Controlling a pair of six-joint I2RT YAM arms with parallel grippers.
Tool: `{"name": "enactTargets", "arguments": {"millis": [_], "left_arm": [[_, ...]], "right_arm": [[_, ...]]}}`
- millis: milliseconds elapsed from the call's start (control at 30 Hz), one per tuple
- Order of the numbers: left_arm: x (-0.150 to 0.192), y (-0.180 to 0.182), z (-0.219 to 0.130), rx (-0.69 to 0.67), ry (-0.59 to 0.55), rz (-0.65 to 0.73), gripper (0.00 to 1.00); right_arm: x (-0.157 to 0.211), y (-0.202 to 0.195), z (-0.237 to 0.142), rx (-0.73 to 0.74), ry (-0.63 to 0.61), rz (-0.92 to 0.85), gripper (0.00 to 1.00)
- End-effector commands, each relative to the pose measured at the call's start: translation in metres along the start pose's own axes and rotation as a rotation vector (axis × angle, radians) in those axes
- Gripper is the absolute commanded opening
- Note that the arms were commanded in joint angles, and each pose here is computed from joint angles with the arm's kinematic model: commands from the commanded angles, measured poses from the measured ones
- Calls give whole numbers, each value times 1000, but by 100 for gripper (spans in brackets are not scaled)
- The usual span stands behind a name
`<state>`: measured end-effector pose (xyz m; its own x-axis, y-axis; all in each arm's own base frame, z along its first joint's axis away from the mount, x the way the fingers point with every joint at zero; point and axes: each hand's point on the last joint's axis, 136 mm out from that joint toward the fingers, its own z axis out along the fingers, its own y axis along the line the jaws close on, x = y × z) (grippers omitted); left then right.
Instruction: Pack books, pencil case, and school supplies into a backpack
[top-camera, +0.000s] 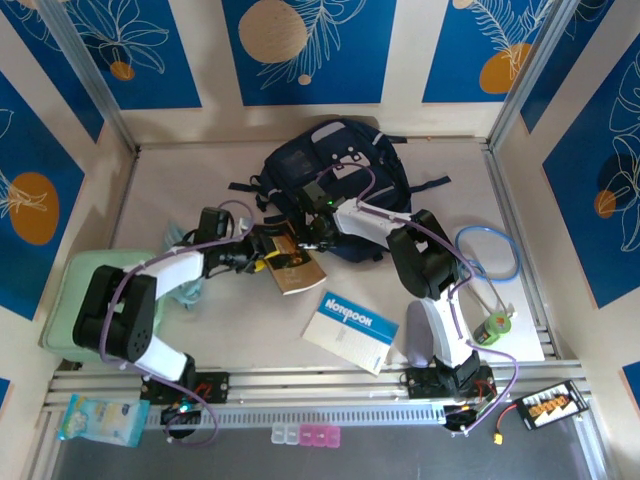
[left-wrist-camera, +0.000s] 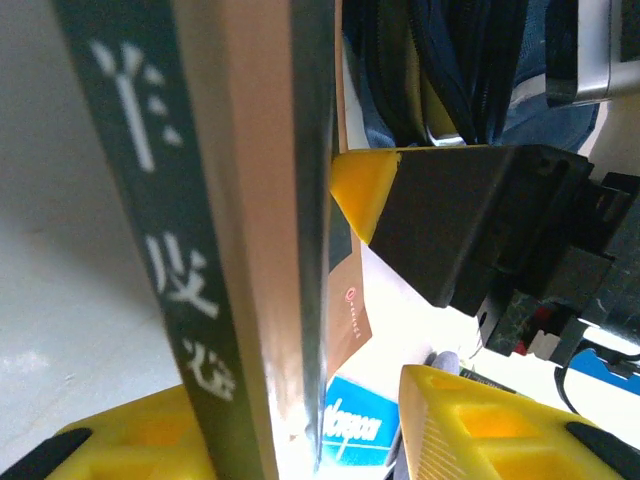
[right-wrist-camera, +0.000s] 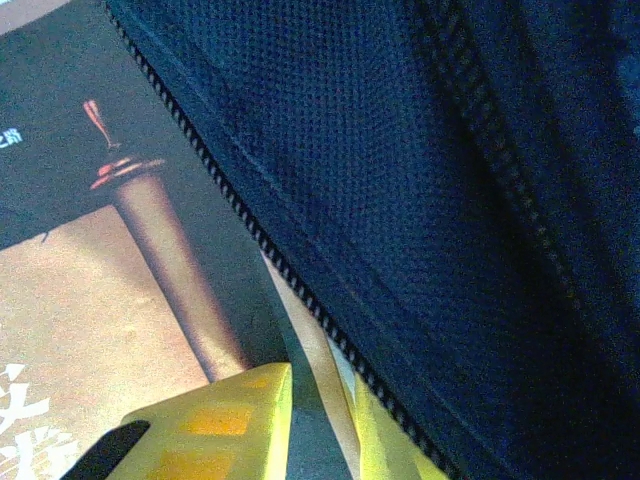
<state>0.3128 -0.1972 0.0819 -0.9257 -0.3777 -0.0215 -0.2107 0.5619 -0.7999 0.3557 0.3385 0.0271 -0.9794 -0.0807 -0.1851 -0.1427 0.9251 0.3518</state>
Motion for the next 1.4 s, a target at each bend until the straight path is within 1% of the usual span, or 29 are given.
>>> {"name": "enactTargets", "arguments": {"millis": [0, 67, 133, 233, 300, 400, 467, 533, 600, 700, 800, 900, 1000, 1100, 1267, 1333, 1367], "left_arm": [[-1, -21, 4, 75, 21, 59, 38], [-2, -20, 3, 52, 19, 73, 37], [-4, -17, 1, 21, 7, 91, 34], [-6, -17, -6, -13, -17, 123, 23], [-7, -19, -10, -22, -29, 141, 18], [-7, -20, -20, -40, -56, 164, 7], [-6, -26, -30, -41, -79, 195, 1], [-8, -34, -42, -42, -116, 227, 0], [-12, -48, -54, -23, -163, 259, 0], [-20, -78, -73, 32, -234, 297, 0], [-31, -120, -92, 144, -314, 341, 0], [-43, -158, -108, 254, -380, 373, 0], [-57, -186, -115, 366, -431, 353, 0], [-68, -212, -119, 490, -452, 326, 0], [-82, -238, -117, 583, -453, 272, 0], [-86, -246, -118, 629, -463, 253, 0], [-88, -248, -117, 648, -460, 221, 0]], "right_arm": [[53, -25, 40, 78, 185, 44, 23], [53, -27, 37, 89, 184, 49, 23], [51, -26, 33, 92, 178, 50, 23], [44, -22, 20, 90, 150, 48, 24], [38, -15, 7, 78, 122, 38, 25], [23, 1, -25, 38, 46, 17, 31], [10, 14, -54, -5, -32, 5, 39], [0, 22, -81, -51, -105, 11, 47], [-9, 29, -109, -110, -177, 29, 50], [-17, 32, -147, -198, -267, 57, 54], [-22, 27, -177, -303, -346, 107, 62], [-29, 14, -200, -443, -404, 187, 71], [-35, -1, -217, -591, -423, 277, 77], [-39, -4, -232, -728, -431, 308, 82], [-47, 15, -249, -926, -411, 297, 89], [-51, 21, -252, -982, -411, 297, 91], [-53, 22, -251, -1003, -409, 308, 92]]}}
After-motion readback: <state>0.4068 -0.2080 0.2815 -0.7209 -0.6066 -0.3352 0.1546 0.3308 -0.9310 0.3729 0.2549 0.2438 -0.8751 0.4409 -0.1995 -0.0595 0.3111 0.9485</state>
